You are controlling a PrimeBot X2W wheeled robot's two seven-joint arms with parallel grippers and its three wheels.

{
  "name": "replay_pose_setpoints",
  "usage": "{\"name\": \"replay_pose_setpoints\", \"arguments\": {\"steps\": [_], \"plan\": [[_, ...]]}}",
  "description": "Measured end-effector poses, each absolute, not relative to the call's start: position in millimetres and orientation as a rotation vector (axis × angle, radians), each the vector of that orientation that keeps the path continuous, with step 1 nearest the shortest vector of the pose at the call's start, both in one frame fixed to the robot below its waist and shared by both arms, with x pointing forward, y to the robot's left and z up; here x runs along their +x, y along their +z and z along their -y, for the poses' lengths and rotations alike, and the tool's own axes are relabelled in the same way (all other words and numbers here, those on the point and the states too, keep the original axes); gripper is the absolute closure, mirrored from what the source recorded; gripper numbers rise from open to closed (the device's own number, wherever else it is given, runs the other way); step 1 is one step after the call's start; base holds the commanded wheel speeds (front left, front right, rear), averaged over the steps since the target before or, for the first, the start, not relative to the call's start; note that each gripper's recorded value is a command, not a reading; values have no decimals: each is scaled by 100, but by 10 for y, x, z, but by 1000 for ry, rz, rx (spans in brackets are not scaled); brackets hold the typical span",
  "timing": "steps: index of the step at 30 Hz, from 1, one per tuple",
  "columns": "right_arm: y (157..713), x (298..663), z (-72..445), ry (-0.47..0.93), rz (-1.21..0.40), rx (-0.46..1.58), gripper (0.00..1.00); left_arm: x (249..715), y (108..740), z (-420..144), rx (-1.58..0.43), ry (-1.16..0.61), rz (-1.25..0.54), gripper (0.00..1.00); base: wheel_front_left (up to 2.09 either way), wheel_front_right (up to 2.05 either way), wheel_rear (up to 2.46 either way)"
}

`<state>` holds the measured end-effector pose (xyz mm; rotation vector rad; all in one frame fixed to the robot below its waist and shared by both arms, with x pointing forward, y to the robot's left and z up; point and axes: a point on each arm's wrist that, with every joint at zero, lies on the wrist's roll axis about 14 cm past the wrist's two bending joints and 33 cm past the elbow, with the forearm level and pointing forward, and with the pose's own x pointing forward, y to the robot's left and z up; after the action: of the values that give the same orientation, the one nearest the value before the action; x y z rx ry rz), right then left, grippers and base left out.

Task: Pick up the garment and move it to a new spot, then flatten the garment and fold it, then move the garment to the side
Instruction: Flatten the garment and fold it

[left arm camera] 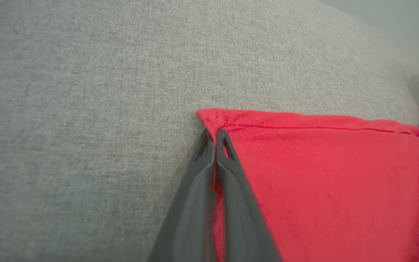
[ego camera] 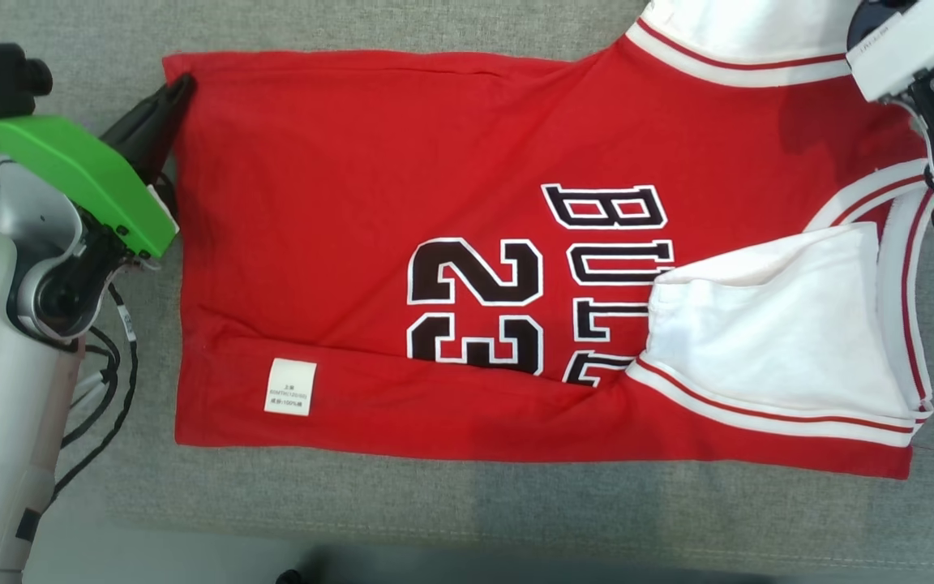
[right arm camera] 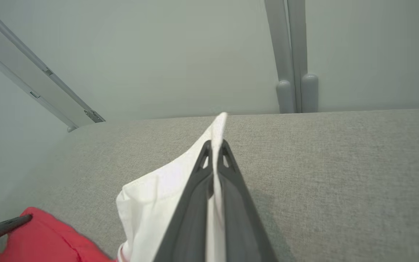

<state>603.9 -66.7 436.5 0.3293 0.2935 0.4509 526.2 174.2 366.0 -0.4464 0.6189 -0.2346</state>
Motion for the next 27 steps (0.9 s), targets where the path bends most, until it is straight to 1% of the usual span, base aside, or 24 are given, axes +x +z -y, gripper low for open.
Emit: {"name": "replay_pose_setpoints", "arguments": {"steps": [5,15,21,27], "plan": [[4469,5874,746,443,-263,335,100,5180,3729,-1763,-457,-220,-595,100,0,0,0],[4442,5336,787,418,-298,423,100,4965,3886,-1850,-471,-179,-538,100,0,0,0],[4639,5064,731,423,-256,481,100,4835,3993,-1857,-488,-174,-514,100,0,0,0],[4965,4923,814,422,-175,499,100,4763,4069,-1895,-483,-173,-496,100,0,0,0]]}}
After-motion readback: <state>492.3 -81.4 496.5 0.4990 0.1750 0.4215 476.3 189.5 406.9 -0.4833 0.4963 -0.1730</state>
